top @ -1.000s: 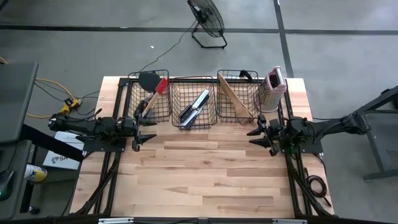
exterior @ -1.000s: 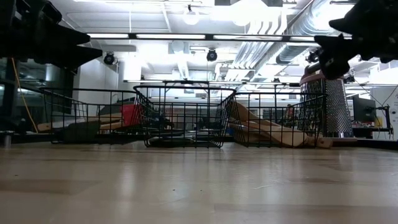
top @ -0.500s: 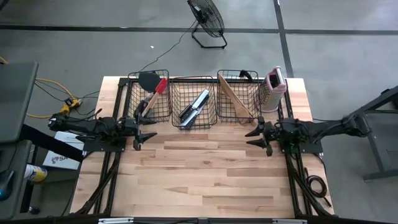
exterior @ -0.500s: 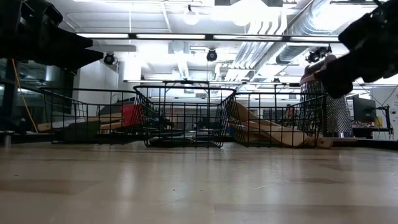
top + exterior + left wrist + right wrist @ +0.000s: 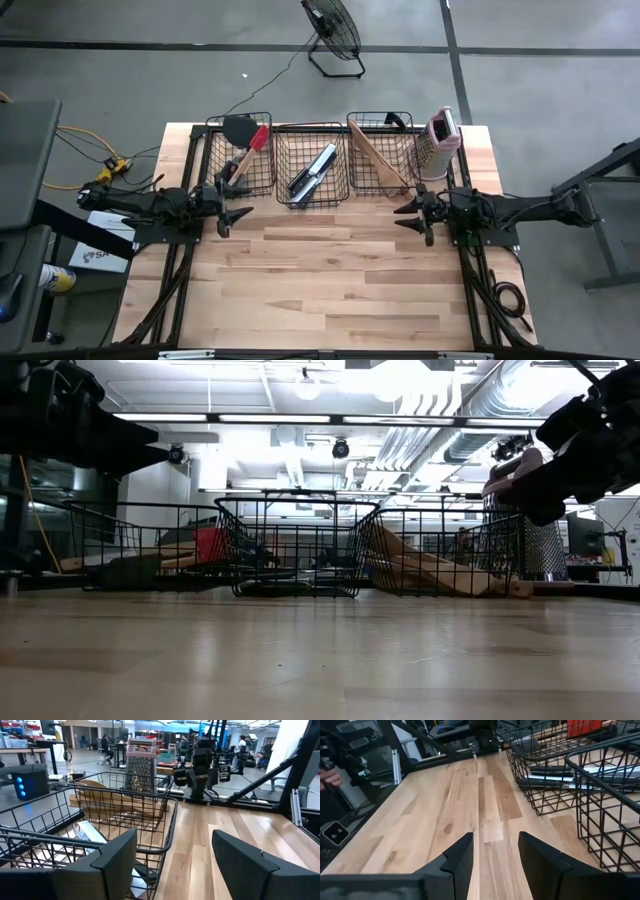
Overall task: Pick & Place Kitchen Items
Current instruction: Return to Home Position
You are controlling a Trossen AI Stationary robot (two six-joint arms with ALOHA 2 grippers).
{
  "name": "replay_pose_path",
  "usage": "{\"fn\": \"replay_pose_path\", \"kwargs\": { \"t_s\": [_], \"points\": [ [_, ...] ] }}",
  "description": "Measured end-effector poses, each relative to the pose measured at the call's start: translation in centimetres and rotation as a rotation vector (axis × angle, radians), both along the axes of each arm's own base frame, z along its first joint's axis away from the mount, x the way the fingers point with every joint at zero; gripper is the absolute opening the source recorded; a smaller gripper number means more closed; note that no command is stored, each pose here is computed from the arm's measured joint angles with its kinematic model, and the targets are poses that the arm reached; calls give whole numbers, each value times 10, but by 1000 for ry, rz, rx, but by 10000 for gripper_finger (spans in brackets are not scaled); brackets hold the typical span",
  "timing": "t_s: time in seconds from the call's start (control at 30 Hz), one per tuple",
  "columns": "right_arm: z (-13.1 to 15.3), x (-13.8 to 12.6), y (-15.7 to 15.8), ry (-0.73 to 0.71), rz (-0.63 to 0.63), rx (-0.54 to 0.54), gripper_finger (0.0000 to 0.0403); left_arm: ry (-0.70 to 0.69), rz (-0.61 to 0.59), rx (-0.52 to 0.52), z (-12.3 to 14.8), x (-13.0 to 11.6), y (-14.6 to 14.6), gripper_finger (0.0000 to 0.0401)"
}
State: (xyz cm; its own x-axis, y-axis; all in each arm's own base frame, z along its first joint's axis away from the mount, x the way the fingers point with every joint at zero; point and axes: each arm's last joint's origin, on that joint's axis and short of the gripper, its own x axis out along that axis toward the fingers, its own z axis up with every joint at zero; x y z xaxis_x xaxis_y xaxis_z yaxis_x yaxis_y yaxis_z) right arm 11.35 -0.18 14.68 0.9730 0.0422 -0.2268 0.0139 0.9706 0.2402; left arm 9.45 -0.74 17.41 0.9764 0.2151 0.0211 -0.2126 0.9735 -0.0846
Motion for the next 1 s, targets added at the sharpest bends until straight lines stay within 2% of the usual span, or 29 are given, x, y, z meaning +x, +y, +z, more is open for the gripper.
{"fn": "replay_pose_path", "kwargs": {
  "t_s": [0.2,1.0],
  "points": [
    [0,0,0,3,-5,33,149,0,1,0,0,0,0,253],
    [0,0,0,3,-3,30,149,-5,0,-2,0,0,0,253]
  ]
}}
